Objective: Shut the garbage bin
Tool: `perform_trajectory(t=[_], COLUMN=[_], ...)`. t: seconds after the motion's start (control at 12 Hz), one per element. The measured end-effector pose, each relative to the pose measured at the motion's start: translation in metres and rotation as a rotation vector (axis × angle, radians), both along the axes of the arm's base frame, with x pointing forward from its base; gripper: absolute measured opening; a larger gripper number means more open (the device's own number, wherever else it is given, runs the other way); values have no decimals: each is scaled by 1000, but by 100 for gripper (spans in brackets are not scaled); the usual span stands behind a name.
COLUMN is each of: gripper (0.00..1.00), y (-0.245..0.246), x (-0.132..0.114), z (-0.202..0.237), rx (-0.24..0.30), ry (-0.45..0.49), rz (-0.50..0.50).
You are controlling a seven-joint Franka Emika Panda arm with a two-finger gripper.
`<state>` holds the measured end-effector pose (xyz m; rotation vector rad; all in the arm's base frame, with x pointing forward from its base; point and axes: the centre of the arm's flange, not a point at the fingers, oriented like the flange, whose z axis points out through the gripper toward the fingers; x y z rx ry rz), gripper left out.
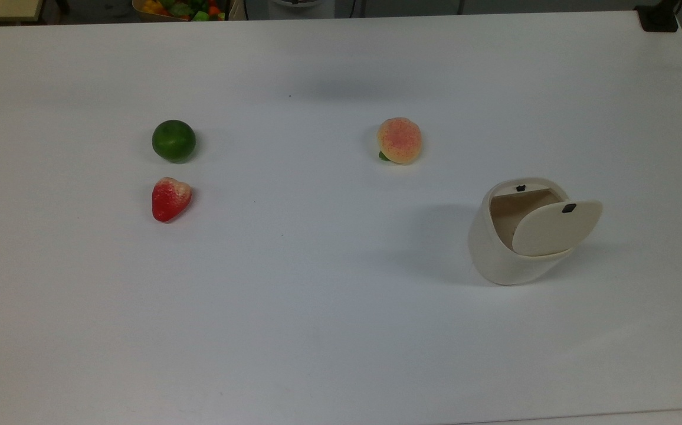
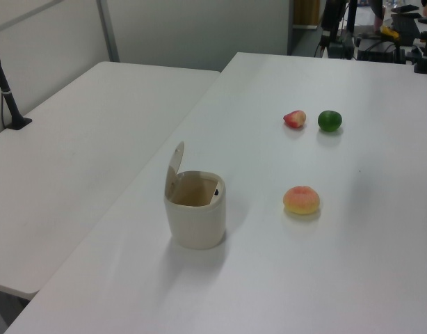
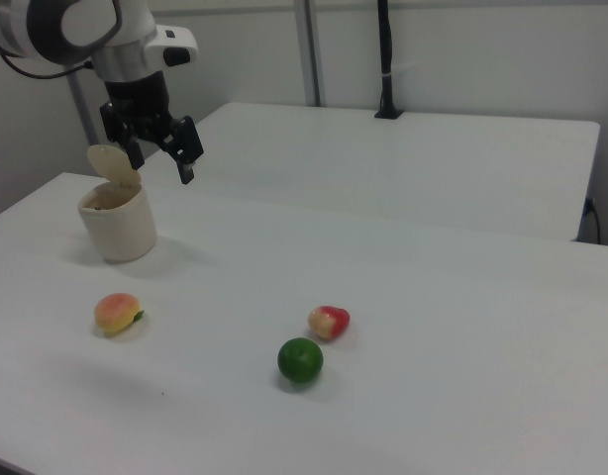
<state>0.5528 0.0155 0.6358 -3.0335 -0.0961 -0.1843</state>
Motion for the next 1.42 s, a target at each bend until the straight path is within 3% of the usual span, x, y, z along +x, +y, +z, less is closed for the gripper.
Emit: perform_trajectory(t=[0.92, 1.08, 1.17, 1.42], gripper=[100, 96, 90, 41], y=[2, 2, 2, 2], x=[0, 0, 0, 3], z=[-1, -1, -2, -8], rx=[-1, -3, -4, -6], ry=[1, 0, 1, 10], rz=[8, 29, 39, 52])
